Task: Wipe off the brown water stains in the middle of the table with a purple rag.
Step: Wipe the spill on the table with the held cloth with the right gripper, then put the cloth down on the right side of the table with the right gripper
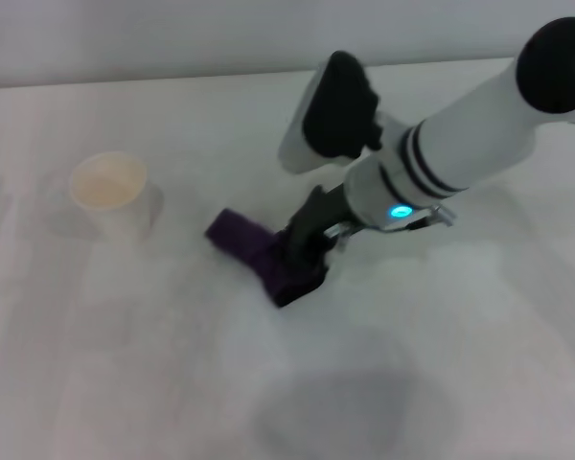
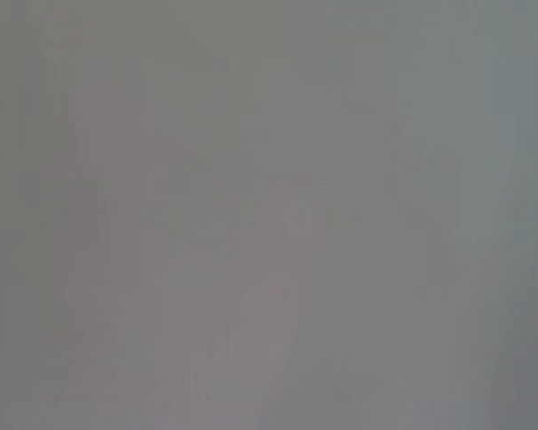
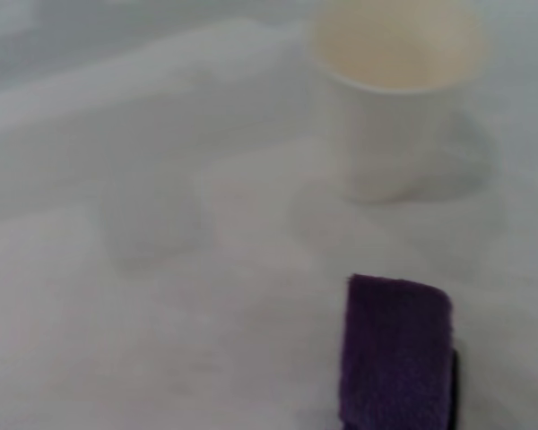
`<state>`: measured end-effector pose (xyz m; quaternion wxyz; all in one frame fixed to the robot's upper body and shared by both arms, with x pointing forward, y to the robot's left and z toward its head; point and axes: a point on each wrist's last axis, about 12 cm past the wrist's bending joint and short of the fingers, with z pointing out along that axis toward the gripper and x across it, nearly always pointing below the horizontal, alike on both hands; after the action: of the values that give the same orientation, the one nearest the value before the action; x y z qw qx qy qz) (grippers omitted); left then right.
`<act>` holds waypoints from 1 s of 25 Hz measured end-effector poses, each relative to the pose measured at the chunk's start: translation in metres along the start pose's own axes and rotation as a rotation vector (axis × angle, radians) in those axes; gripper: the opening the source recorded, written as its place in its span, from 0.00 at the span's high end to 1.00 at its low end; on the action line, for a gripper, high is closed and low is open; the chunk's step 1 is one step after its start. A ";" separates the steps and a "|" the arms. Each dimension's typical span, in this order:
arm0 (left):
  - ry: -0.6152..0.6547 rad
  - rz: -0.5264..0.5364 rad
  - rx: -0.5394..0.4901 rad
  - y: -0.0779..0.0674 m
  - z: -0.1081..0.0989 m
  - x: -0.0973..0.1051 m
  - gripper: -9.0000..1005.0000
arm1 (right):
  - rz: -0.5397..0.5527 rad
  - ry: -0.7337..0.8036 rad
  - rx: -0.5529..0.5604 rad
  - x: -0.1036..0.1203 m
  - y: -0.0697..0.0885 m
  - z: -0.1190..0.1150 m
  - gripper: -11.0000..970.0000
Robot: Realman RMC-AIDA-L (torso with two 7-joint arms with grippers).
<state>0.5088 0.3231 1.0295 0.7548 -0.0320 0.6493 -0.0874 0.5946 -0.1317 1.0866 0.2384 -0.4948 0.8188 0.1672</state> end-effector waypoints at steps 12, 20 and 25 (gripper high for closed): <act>-0.002 0.000 -0.020 0.003 -0.002 0.000 0.11 | 0.178 -0.002 0.179 0.045 -0.058 -0.056 0.89; -0.004 0.003 -0.020 0.004 -0.001 -0.001 0.11 | 0.278 -0.055 0.173 0.087 -0.053 -0.098 0.89; -0.007 0.003 -0.017 0.003 0.000 -0.001 0.11 | 0.275 -0.085 0.113 0.098 -0.043 -0.094 0.89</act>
<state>0.5085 0.3266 1.0302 0.7569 -0.0377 0.6474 -0.0808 0.5727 -0.2704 1.1087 0.2752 -0.3562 0.8761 0.1727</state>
